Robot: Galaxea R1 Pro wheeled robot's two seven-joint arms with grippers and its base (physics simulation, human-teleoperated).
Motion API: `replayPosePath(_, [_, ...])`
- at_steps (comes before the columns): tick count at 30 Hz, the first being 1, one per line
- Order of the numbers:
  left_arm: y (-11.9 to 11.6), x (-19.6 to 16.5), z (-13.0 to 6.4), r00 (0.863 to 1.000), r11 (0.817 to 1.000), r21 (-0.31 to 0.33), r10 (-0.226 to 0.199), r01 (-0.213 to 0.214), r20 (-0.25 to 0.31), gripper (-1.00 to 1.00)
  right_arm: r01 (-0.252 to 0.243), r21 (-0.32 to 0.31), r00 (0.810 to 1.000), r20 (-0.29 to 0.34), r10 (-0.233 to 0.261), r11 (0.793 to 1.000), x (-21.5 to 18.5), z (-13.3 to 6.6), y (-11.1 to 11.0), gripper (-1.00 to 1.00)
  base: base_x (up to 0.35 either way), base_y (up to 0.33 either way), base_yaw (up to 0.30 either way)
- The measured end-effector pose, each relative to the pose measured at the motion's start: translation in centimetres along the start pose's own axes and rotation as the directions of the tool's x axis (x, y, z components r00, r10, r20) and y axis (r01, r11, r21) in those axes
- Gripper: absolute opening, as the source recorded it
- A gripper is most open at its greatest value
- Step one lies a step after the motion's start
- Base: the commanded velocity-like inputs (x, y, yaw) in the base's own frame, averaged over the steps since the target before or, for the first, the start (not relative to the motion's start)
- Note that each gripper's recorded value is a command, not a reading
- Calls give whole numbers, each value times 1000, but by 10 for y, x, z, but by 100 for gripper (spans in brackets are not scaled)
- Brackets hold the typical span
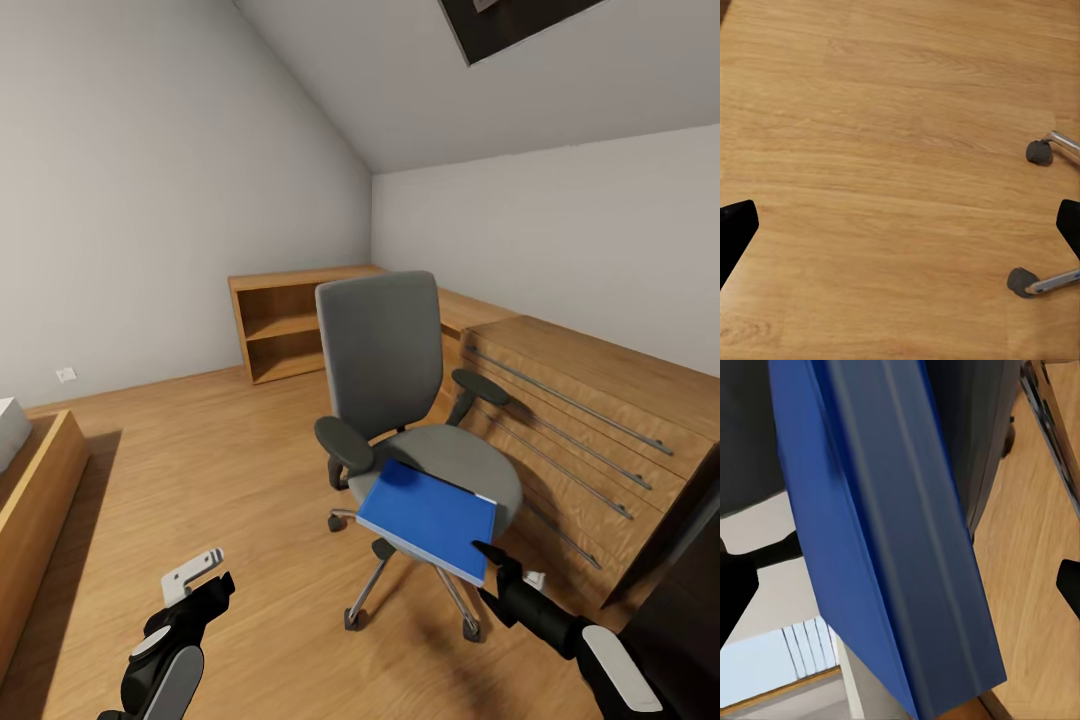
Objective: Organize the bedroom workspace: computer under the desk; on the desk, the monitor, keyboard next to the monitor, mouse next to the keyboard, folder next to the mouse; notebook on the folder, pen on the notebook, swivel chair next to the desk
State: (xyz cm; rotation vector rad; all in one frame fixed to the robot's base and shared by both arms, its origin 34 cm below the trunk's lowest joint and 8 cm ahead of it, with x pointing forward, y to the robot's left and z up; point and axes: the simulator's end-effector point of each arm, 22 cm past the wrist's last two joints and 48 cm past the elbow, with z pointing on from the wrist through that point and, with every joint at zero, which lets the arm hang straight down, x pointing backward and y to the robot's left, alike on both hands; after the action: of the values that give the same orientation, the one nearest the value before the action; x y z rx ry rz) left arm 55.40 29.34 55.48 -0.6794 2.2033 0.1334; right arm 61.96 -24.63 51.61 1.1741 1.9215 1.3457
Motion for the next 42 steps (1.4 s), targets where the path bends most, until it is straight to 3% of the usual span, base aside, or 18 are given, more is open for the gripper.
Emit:
replayPosePath(5, [0, 0, 0, 1000, 1000, 0, 0, 0, 0, 100, 3, 3, 1000, -4, -3, 1000, 3, 1, -1, 100, 0, 0, 0])
replayPosePath(6, [0, 0, 0, 1000, 1000, 0, 0, 0, 0, 100, 7, 7, 1000, -5, -7, 1000, 3, 1, -2, -100, 0, 0, 0])
replayPosePath(24, [0, 0, 0, 1000, 1000, 1, 0, 0, -2, 100, 16, 12, 1000, -7, -16, 1000, 4, 1, -3, -100, 0, 0, 0])
replayPosePath(42, [-9, -31, -20, 1000, 1000, -2, -1, 1, -3, 100, 48, -20, 999, 4, -48, 999, -3, -8, 54, -100, 0, 0, 0])
